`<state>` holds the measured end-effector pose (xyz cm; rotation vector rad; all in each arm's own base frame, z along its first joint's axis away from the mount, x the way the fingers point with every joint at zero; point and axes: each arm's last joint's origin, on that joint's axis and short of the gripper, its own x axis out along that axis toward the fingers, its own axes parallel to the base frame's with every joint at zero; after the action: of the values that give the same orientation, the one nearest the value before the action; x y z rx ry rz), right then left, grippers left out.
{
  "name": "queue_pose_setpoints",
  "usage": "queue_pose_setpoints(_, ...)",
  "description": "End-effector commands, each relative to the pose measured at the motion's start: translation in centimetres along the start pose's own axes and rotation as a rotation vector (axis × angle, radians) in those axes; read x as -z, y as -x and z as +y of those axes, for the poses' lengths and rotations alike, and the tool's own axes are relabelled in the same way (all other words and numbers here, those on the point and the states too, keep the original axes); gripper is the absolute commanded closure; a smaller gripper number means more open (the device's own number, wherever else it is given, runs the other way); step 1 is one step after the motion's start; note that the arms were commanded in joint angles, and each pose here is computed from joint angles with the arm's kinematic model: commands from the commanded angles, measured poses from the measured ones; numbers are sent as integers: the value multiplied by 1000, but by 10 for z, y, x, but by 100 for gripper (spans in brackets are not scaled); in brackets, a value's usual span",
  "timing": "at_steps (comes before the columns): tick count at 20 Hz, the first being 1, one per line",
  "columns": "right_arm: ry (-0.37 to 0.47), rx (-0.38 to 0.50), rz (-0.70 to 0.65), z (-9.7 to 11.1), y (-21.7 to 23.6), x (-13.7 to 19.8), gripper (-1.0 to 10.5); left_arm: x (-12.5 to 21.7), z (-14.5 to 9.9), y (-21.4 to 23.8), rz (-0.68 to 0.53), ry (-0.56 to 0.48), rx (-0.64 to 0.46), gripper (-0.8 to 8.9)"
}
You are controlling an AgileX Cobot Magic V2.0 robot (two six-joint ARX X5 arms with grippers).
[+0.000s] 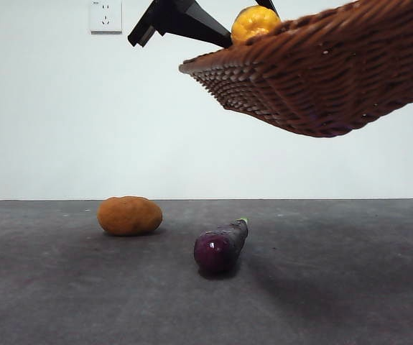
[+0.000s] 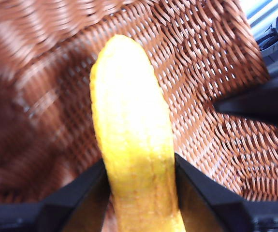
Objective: Help me put the vegetables on the table into the basket
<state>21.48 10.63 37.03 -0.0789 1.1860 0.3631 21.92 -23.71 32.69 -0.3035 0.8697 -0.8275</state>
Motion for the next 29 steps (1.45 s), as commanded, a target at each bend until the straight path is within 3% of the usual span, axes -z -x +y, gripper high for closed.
queue_pose_setpoints(1,-9,-11,-4,4,0,2,956,1,1,-3,-6,10,-23,328)
queue_pose_setpoints(5,-6,-6,-5,5,0,2,956,0,1,-3,-28,-1,-35,311)
queue_pose_setpoints(9,-15,113,-10,-1,-1,2,956,-9,11,12,-30,-73,-86,311)
queue_pose_setpoints(13,-71,161,1,-21,1,1,955,-28,22,39,8,-244,-235,311)
queue_pose_setpoints(16,-117,189,-3,-39,3,-1,955,-29,46,48,91,-411,-455,311)
queue_pose_setpoints(19,-158,209,1,-51,5,0,955,-31,76,43,246,-571,-515,311)
queue_pose_setpoints(21,-162,214,9,-55,5,1,955,-37,97,34,283,-646,-535,311)
queue_pose_setpoints(26,-153,211,14,-55,5,1,955,-51,146,-3,250,-632,-575,305)
queue_pose_setpoints(29,-128,208,-8,-55,5,-1,955,-44,167,-27,350,-690,-546,164)
